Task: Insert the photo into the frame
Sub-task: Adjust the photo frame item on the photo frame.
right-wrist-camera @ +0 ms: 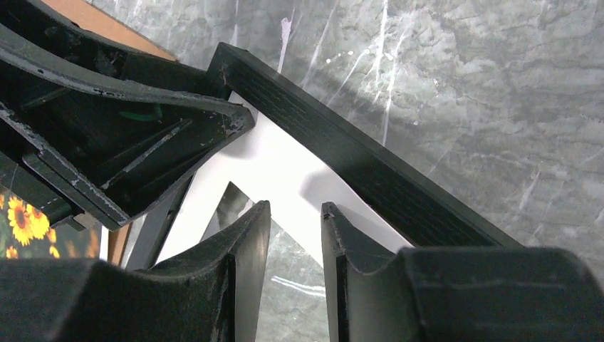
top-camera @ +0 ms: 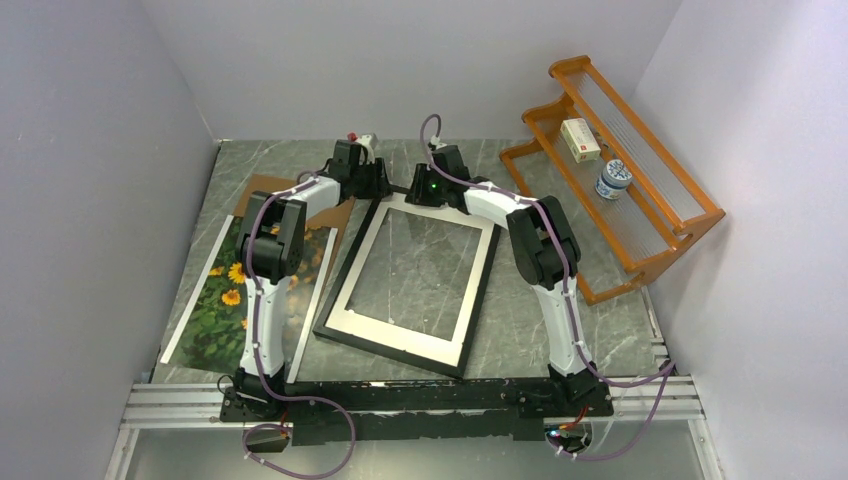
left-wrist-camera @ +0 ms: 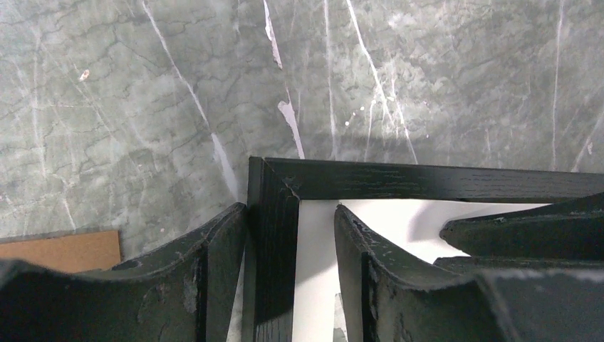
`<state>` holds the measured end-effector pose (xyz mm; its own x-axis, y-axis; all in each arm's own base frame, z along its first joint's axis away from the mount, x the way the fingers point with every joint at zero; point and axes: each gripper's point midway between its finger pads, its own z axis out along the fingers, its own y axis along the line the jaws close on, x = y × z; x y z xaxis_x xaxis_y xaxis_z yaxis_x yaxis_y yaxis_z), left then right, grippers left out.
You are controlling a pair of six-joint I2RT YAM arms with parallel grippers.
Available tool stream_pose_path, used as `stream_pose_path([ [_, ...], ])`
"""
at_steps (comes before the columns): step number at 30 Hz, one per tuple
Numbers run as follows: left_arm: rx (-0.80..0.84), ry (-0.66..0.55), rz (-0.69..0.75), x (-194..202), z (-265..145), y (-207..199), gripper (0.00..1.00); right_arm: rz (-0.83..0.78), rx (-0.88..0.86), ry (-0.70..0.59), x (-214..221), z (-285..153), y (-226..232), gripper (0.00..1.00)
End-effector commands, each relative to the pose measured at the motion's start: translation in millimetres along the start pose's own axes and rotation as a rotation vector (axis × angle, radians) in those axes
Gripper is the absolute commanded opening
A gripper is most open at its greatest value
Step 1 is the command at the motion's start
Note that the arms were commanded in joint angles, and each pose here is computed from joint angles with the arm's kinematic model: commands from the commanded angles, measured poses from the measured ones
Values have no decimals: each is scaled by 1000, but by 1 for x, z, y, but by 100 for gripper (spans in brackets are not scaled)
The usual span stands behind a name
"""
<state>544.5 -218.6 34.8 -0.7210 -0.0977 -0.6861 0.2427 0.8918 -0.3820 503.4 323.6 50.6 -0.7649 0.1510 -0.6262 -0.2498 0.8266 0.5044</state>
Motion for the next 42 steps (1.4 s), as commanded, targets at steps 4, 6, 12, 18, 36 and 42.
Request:
stream_pose_path([
  [4,-19,164,1,52,-8,4,56,-65,48,-118,-34,-10,1,36],
  [6,-17,162,3,49,-8,3,57,-65,75,-144,-40,-19,-1,36],
  [12,6,151,7,38,-11,-5,63,-74,151,-150,-42,-31,-12,36],
  [18,20,146,11,34,-12,-8,66,-70,125,-75,-21,-20,-14,36],
  [36,24,177,10,44,-13,-7,62,-88,58,-3,-4,-25,3,36],
  [42,19,156,-1,35,-16,-10,70,-216,179,-78,-32,-36,-14,42],
])
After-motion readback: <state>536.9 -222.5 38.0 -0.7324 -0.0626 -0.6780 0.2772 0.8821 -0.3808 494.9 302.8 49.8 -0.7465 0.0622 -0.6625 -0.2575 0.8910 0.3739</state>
